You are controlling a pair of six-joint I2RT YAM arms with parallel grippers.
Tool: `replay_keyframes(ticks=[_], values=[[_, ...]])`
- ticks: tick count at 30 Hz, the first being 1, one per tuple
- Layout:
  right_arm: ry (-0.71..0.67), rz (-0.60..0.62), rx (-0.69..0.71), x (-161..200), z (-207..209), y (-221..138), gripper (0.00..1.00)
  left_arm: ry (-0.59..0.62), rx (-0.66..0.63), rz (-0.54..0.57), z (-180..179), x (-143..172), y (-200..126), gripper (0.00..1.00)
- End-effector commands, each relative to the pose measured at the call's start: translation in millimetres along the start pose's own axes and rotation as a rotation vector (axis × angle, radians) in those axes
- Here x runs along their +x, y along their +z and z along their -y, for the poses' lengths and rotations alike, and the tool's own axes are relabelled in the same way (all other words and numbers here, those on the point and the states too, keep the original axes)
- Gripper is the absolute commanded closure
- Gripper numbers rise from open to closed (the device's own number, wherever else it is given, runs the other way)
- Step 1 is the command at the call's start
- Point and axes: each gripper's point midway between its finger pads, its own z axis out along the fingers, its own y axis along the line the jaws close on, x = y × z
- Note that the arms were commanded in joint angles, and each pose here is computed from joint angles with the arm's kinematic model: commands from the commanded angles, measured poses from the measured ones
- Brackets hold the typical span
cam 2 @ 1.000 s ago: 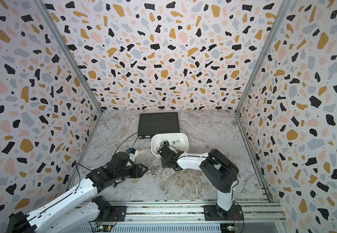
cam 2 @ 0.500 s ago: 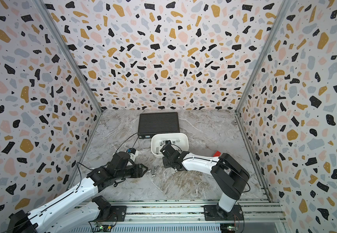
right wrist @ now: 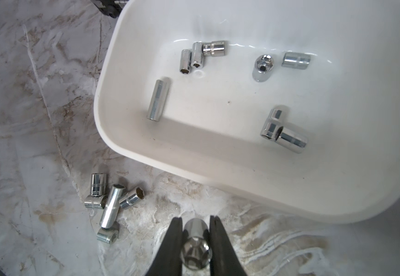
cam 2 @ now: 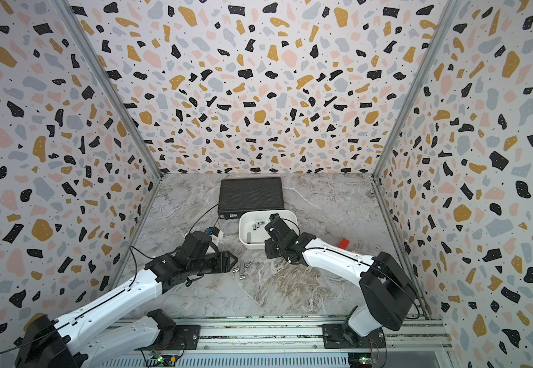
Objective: Put the socket on the desktop into the storage box
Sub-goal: Pick up the socket head at the center of the board, then place the socket head in the storage box.
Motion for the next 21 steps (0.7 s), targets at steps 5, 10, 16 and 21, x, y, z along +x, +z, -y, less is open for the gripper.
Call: replay_keyframes(ticks=[5, 10, 16, 21], values=[[0.041, -0.004, -0.017, -35, 8, -14, 0.83, 0.015, 0.023, 0.062, 22, -39, 3, 0.38], [0.071, -0.011, -0.013, -55, 17, -7, 0.83, 0.023, -0.001, 0.057, 25, -51, 9, 0.38], [0.114, -0.043, 0.020, -70, 33, 6, 0.83, 0.016, -0.018, 0.048, 26, -62, 16, 0.38], [0.152, -0.069, 0.058, -75, 49, 18, 0.83, 0.003, -0.045, 0.042, 22, -71, 20, 0.38]])
